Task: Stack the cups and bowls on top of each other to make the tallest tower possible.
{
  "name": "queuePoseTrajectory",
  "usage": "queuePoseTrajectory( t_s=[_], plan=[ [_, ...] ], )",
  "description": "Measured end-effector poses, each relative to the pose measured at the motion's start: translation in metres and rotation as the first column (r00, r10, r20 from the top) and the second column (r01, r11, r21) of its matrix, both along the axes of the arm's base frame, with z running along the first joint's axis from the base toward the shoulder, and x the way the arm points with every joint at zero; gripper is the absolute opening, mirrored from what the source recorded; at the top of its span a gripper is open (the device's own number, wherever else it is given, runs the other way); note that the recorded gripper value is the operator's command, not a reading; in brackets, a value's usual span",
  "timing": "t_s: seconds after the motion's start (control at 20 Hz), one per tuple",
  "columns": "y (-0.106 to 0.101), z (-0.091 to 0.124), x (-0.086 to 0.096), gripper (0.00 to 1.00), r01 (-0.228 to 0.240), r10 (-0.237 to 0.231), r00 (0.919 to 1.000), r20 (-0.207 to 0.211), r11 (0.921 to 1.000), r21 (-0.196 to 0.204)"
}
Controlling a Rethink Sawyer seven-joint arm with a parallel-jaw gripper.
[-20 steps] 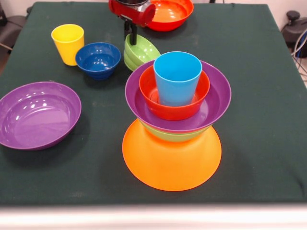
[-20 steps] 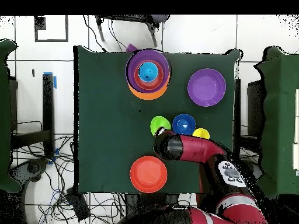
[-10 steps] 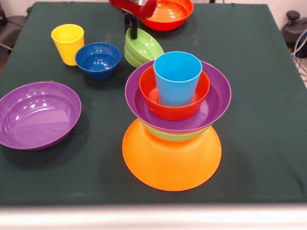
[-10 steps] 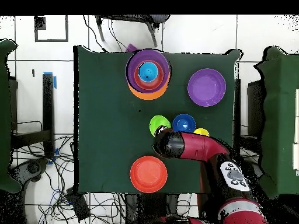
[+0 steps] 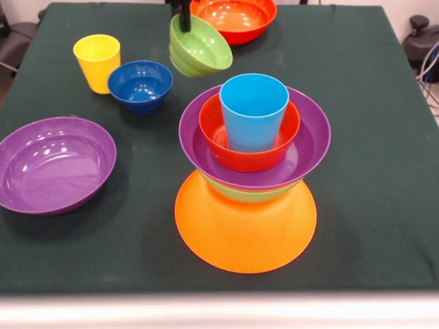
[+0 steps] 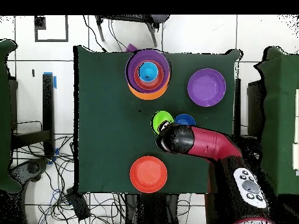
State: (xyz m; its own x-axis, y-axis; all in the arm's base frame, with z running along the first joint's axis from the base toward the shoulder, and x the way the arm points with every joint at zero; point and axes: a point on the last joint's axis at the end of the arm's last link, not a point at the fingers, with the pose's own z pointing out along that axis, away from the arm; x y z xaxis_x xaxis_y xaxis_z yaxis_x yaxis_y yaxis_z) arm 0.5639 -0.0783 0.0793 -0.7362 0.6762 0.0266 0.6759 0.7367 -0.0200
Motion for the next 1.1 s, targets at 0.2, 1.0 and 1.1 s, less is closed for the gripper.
queuePoseTrajectory(
  t_s=[0.2, 1.0, 1.1],
  plan=[
    [-0.001, 0.018, 0.006, 0.00, 0.021, -0.021, 0.9997, -0.014, 0.9996, 0.019],
    [-0.007, 0.082, 0.040, 0.00, 0.076, -0.050, 0.9852, -0.164, 0.9852, 0.153],
    [-0.010, 0.088, 0.048, 0.00, 0.079, -0.051, 0.9839, -0.171, 0.9831, 0.165]
  ],
)
